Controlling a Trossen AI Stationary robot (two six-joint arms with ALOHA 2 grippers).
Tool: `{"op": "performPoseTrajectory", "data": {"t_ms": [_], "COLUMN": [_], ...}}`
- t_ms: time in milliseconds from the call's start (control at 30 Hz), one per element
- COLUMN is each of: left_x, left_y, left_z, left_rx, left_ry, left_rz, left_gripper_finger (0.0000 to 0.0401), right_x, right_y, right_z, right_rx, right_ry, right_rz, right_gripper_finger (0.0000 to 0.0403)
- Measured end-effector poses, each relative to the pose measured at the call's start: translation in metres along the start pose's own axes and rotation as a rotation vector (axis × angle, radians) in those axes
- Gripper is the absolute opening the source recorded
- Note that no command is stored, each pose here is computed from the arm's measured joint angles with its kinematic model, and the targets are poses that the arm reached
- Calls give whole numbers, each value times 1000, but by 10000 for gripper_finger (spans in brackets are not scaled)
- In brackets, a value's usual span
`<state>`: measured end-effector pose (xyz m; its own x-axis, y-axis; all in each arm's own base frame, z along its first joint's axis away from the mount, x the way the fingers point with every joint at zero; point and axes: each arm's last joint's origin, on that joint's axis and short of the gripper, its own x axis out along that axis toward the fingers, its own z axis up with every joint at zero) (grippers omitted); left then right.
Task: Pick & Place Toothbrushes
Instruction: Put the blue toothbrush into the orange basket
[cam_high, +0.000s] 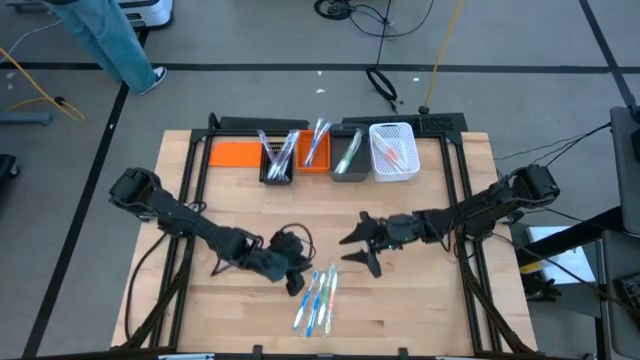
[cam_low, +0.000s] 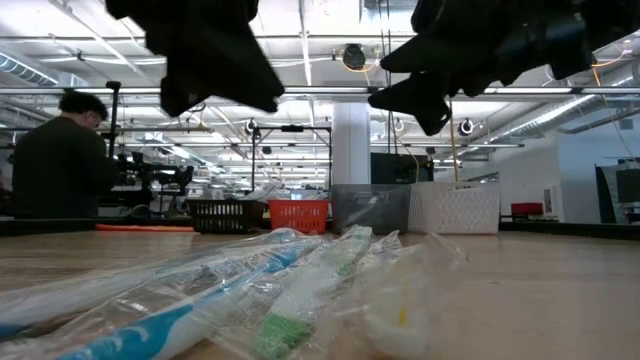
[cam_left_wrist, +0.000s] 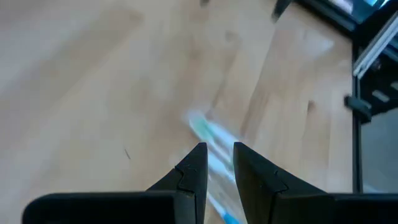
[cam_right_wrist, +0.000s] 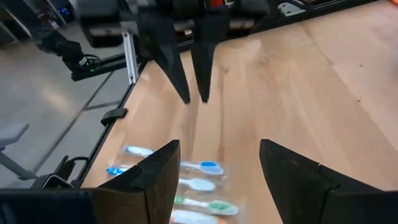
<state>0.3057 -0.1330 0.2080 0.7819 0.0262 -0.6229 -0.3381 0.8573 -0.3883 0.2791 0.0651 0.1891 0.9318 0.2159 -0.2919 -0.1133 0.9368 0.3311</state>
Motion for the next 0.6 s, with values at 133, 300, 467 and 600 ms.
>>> {"op": "performPoseTrajectory", "data": {"t_ms": [133, 300, 467, 600], "left_x": [15, 35, 56, 71], "left_y": [-4, -3, -5, -2], "left_z": [-24, -47, -62, -68], "left_rx": [-44, -91, -126, -137], "left_ry": [67, 144, 207, 250], "left_rz": [26, 46, -22, -66], "left_gripper_finger": [76, 76, 76, 76], "right_x": [-1, -2, -2, -2], "right_y": [15, 25, 27, 26], "right_z": [-6, -10, -12, -13], "right_rx": [-20, -36, -44, -54], "right_ry": [-7, -11, -13, -4], "right_rz": [-17, -48, -70, -74], "right_gripper_finger": [212, 212, 212, 212]}}
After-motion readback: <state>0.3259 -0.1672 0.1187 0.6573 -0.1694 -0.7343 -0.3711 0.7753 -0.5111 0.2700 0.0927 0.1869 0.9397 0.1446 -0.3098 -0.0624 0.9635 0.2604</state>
